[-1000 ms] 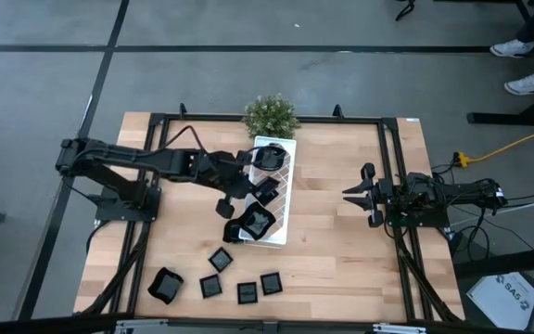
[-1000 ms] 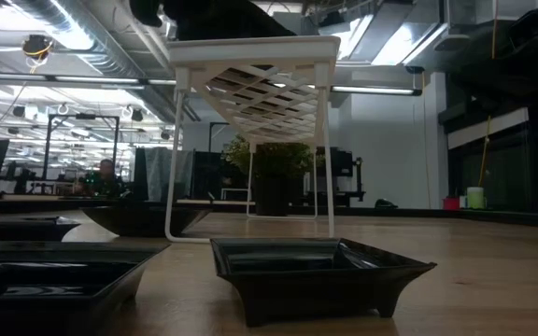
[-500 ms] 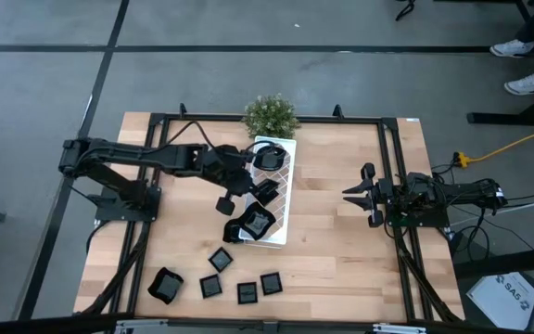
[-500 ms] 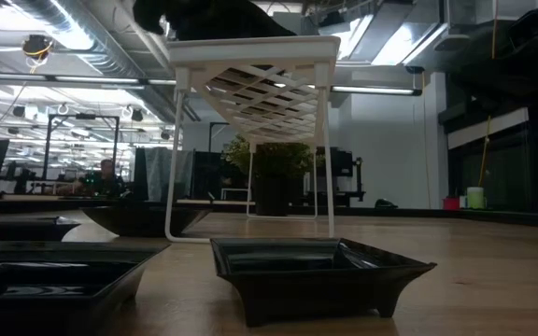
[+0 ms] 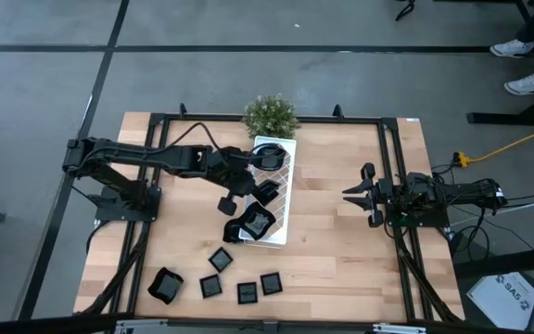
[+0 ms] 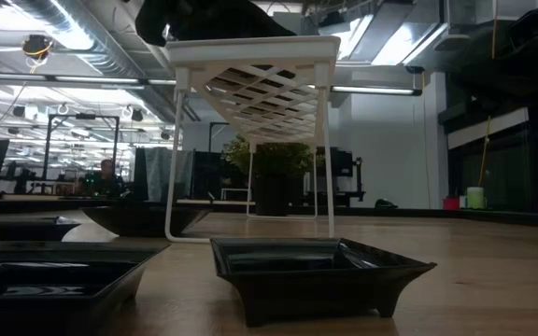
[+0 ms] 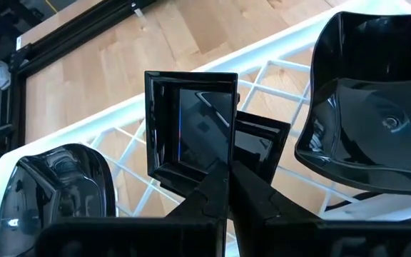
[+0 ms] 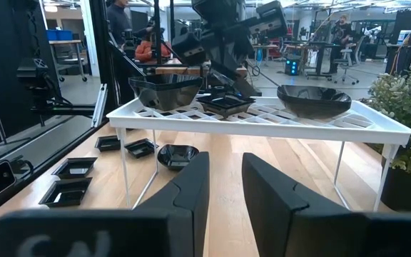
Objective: Pick & Place Mini shaped plates
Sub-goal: Stack the square plate on top of the square plate on the shelf
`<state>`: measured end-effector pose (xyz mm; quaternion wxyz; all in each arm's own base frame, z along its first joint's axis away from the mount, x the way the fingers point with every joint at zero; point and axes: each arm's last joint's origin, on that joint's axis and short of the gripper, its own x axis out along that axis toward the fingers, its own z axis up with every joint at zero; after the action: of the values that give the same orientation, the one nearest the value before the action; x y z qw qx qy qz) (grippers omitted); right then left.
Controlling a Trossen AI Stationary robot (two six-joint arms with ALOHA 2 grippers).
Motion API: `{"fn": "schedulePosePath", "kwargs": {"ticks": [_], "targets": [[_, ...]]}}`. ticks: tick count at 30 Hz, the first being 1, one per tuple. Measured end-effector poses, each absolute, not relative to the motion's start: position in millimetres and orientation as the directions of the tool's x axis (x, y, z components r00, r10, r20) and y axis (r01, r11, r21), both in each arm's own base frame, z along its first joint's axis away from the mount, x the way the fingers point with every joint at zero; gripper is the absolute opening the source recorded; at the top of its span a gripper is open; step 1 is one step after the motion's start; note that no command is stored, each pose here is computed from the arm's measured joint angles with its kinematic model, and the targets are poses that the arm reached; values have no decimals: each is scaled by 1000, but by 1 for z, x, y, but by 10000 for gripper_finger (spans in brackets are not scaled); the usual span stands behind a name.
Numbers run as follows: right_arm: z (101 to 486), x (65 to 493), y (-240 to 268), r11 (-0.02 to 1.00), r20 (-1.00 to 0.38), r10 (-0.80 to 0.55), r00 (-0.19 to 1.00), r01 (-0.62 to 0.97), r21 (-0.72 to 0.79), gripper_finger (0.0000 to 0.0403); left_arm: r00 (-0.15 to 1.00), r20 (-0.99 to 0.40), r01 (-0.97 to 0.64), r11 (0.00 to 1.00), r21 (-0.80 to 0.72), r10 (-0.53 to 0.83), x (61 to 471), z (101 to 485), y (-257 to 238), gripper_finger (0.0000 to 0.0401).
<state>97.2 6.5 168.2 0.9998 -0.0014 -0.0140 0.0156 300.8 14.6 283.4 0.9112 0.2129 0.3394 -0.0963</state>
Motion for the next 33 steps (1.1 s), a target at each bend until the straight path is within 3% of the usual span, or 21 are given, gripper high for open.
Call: {"fn": "schedulePosePath", "kwargs": {"ticks": [33], "targets": [[168, 97, 7, 1000, 28, 31, 999, -31, -3, 85, 705, -704, 230, 909, 347, 90, 297, 279, 17, 4]]}}
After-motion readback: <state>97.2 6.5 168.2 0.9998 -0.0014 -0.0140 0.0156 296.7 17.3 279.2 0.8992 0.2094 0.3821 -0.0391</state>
